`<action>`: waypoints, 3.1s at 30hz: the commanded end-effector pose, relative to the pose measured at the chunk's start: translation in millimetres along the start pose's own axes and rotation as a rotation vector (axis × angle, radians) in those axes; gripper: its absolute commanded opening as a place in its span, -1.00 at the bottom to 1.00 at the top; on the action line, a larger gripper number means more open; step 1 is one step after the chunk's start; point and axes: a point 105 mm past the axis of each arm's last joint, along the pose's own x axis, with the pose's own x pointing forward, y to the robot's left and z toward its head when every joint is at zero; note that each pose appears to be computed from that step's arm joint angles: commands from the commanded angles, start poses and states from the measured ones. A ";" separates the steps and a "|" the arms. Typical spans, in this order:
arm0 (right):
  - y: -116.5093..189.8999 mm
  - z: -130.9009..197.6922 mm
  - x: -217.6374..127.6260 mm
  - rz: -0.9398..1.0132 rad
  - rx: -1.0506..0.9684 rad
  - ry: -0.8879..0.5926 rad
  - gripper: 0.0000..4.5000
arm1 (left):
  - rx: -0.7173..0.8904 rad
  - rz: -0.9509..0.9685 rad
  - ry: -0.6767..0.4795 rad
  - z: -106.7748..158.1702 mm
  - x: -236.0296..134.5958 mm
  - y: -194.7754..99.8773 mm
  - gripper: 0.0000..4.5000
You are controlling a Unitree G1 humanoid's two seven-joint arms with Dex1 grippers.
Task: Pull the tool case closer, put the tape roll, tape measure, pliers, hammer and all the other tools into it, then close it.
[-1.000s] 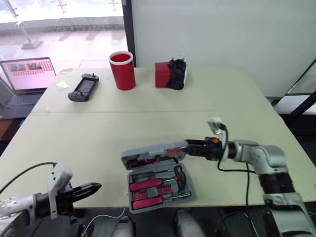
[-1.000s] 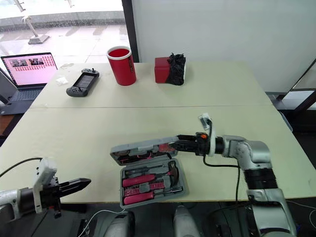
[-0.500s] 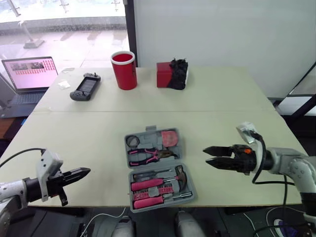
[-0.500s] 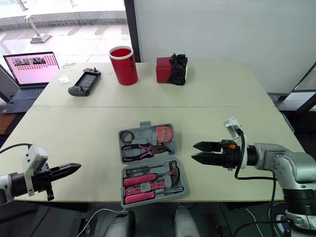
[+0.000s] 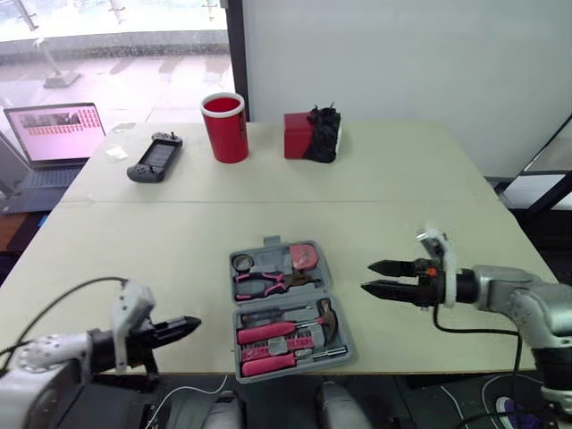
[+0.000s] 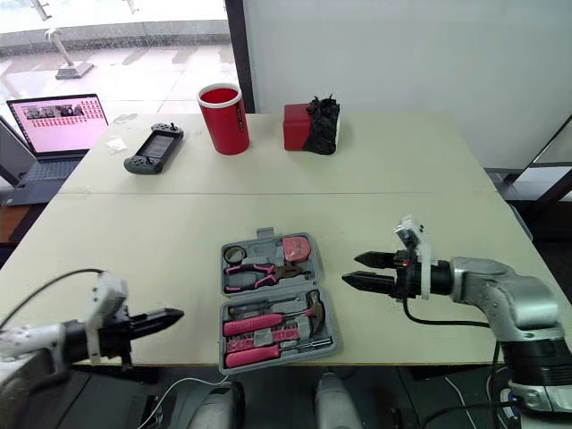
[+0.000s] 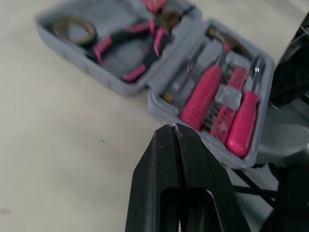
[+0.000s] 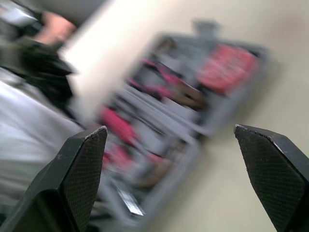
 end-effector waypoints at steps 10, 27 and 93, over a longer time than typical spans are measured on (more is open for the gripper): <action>-14.9 -8.4 26.2 -0.003 -0.340 0.156 -0.74 | 0.107 0.014 -0.016 2.7 24.5 8.8 -1.00; -17.4 -18.6 67.6 0.021 -0.452 0.190 -0.98 | 0.163 -0.039 0.010 -5.0 76.6 18.4 -1.00; -58.8 11.1 44.1 -0.248 0.261 -0.026 0.97 | 0.222 -0.378 -0.059 26.2 94.1 -33.1 -1.00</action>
